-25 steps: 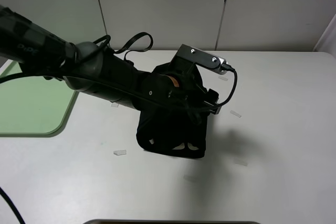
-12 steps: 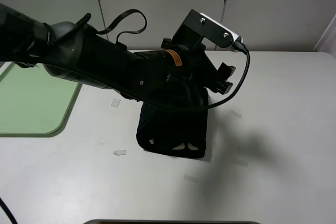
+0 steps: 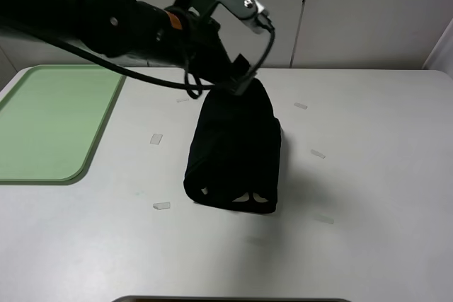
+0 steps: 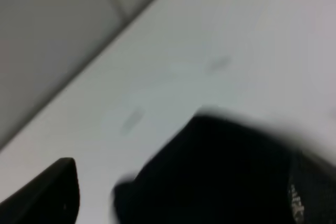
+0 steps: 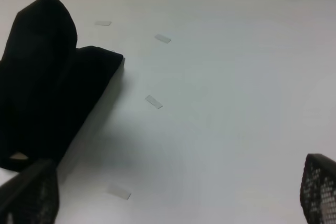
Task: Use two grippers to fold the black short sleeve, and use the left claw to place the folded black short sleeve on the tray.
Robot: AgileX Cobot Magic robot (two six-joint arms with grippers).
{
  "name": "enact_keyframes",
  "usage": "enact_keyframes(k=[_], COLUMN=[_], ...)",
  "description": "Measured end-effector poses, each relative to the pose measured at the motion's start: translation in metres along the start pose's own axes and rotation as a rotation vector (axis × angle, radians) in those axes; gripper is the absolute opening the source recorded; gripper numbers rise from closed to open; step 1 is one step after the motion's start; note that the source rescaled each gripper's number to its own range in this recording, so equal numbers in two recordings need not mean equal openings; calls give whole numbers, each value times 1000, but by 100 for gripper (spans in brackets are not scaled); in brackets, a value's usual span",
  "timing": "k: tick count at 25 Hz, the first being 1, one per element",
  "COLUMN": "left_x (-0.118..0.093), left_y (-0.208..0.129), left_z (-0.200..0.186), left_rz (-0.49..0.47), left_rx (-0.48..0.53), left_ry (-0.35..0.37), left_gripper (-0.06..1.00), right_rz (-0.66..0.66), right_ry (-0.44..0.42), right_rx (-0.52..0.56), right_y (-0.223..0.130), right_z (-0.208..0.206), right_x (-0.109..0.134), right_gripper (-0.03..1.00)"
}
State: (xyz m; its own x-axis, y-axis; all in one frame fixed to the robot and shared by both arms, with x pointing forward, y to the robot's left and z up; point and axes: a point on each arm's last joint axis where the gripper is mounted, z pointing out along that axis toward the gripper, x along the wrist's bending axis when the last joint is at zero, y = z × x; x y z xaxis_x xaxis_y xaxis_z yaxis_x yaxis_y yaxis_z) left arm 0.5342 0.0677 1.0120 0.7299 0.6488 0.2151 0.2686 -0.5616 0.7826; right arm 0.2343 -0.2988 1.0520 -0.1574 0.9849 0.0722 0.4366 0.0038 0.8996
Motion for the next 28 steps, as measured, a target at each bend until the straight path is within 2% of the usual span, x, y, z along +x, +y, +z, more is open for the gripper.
enact_keyframes(k=[4,7,12,17,21,28], left_x=[24,30,36,36,36,33], left_y=[-17,-24,-27,-28,-29,-48], left_z=[-14,-15,-16,-16,-13,17], left_rz=[-43,-48,-59,-68,-37,55], left_rx=[164,217,224,233,233,270], left_ry=[-12,-18,-6,-13,-15,-34], left_gripper=[78,78,79,94,99,100], right_rz=[0,0,0,0,0,0], right_ry=[0,0,0,0,0,0], right_rx=[0,0,0,0,0,0], right_y=[0,0,0,0,0,0], right_z=[0,0,0,0,0,0], right_x=[0,0,0,0,0,0], right_gripper=[100,100,100,100,100,100])
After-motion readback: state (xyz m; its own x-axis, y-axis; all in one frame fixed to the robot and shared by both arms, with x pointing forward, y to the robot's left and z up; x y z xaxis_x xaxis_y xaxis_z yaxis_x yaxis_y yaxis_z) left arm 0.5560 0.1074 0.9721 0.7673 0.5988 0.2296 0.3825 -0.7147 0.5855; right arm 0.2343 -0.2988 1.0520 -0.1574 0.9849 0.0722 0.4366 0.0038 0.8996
